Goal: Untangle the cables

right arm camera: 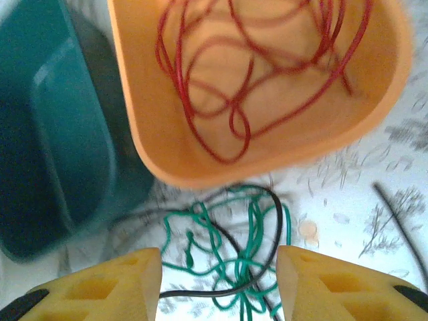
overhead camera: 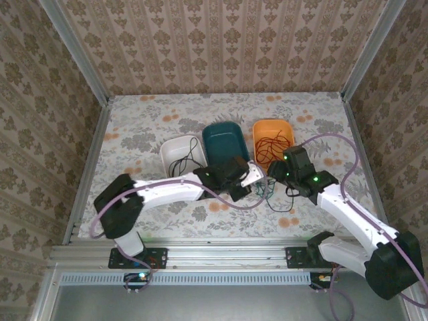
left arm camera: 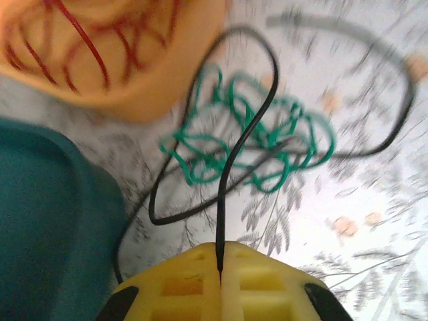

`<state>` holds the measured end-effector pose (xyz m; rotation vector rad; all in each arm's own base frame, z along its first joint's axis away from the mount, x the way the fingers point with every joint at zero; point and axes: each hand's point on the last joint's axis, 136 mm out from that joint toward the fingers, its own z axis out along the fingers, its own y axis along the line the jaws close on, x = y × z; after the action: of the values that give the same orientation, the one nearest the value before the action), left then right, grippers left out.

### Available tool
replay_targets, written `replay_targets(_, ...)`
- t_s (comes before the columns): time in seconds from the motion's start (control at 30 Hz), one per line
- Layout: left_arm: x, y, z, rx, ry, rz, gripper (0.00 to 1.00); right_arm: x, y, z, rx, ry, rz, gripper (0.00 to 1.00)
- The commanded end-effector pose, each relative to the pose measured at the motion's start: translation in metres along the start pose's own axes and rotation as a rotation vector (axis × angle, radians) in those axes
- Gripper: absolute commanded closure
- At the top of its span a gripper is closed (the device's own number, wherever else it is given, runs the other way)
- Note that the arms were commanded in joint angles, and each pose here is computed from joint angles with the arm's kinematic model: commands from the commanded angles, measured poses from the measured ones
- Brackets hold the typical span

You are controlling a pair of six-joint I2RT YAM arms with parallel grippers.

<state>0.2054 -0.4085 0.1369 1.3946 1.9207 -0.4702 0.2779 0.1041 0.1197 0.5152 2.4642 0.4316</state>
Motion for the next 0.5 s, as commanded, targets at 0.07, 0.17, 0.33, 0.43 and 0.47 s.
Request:
replay_targets(0.07,-0.079,0.001,-0.060,0.076,-0.271,-0.046,1.00,0.041,0.001,0.019,-0.034,0.222,-0.124,0.50)
replay_targets(0.17,-0.092,0.005,-0.080,0.090,-0.326,-0.055,1.00,0.049,-0.005,0.028,0.005,0.283,-0.127,0.50)
replay_targets(0.33,-0.116,0.044,-0.124,-0.012,-0.447,-0.147,1.00,0.065,-0.023,0.043,0.093,0.368,-0.143,0.50)
replay_targets(0.43,-0.131,0.070,-0.157,-0.069,-0.538,-0.206,1.00,0.070,-0.028,0.049,0.117,0.394,-0.145,0.51)
replay_targets(0.47,-0.137,0.073,-0.170,-0.076,-0.572,-0.210,1.00,0.074,-0.033,0.053,0.139,0.410,-0.146,0.51)
